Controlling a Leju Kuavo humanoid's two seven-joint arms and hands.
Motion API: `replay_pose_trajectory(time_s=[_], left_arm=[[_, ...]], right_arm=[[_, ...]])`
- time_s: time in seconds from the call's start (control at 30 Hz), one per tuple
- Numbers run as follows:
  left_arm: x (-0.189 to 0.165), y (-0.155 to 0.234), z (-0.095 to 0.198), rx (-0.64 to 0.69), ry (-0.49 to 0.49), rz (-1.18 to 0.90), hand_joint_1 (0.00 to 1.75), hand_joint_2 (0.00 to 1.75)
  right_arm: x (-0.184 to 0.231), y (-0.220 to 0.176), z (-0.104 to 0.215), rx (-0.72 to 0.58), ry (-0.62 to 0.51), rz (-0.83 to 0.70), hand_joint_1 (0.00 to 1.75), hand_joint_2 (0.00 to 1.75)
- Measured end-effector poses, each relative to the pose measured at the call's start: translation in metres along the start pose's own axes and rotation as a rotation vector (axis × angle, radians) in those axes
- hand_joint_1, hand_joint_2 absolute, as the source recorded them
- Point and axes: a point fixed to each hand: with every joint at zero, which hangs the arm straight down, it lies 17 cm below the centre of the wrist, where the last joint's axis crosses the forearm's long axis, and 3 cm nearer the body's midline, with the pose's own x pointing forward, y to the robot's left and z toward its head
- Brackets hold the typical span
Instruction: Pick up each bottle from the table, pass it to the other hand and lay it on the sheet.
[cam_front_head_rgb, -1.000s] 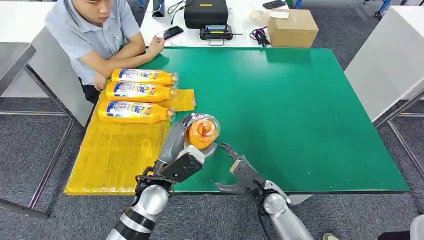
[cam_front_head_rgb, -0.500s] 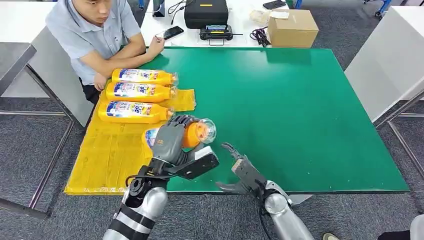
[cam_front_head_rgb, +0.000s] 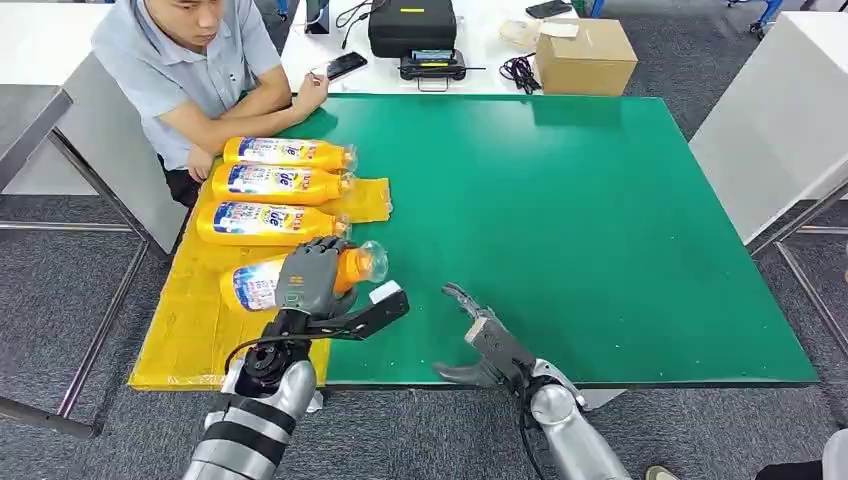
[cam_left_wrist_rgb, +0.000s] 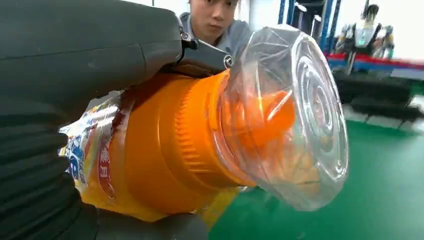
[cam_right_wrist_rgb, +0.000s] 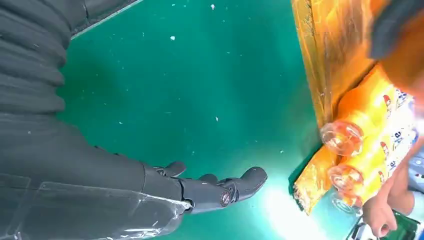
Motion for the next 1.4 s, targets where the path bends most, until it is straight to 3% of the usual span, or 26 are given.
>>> replay_pose_trajectory(time_s=[0.4, 0.73, 0.77, 0.8, 0.83, 0.87, 0.9, 1.0, 1.03, 1.1, 1.4], left_arm=[[-0.017, -0.038, -0.002, -0.106, 0.031, -0.052, 1.75, 1.75], [-0.006, -0.062, 0.0, -0.163, -0.044, -0.073, 1.73, 1.75], [-0.004, -0.065, 0.0, -0.175, -0.054, -0.077, 1.68, 1.75], [-0.004, -0.069, 0.001, -0.189, -0.06, -0.082, 1.45, 1.75], [-0.003, -0.072, 0.003, -0.2, -0.065, -0.084, 1.1, 1.75], [-0.003, -0.076, 0.004, -0.21, -0.07, -0.086, 1.1, 1.75], [-0.002, -0.079, 0.005, -0.219, -0.074, -0.087, 0.21, 1.75], [-0.003, -0.086, 0.009, -0.238, -0.074, -0.086, 0.24, 1.75], [-0.004, -0.09, 0.011, -0.247, -0.073, -0.087, 0.07, 1.75], [-0.006, -0.096, 0.015, -0.263, -0.072, -0.089, 0.02, 1.75], [-0.011, -0.105, 0.011, -0.318, -0.061, -0.101, 0.0, 1.75]], right_arm=[[0.0, -0.003, -0.002, 0.001, -0.007, -0.001, 0.0, 1.75], [-0.005, -0.003, 0.0, 0.001, -0.004, -0.008, 0.0, 1.75], [-0.005, -0.003, 0.0, 0.001, -0.004, -0.008, 0.0, 1.75], [-0.005, -0.003, 0.0, 0.002, -0.004, -0.008, 0.0, 1.75], [-0.005, -0.004, 0.0, 0.002, -0.004, -0.008, 0.0, 1.75], [-0.005, -0.004, 0.0, 0.002, -0.003, -0.008, 0.0, 1.75], [-0.006, -0.004, -0.001, 0.002, -0.003, -0.008, 0.0, 1.75], [-0.006, -0.004, -0.001, 0.003, -0.004, -0.009, 0.0, 1.75], [-0.006, -0.004, -0.001, 0.002, -0.004, -0.009, 0.0, 1.75], [-0.007, -0.005, -0.001, 0.002, -0.003, -0.01, 0.0, 1.75], [-0.007, -0.009, -0.004, 0.002, -0.005, -0.001, 0.0, 1.75]])
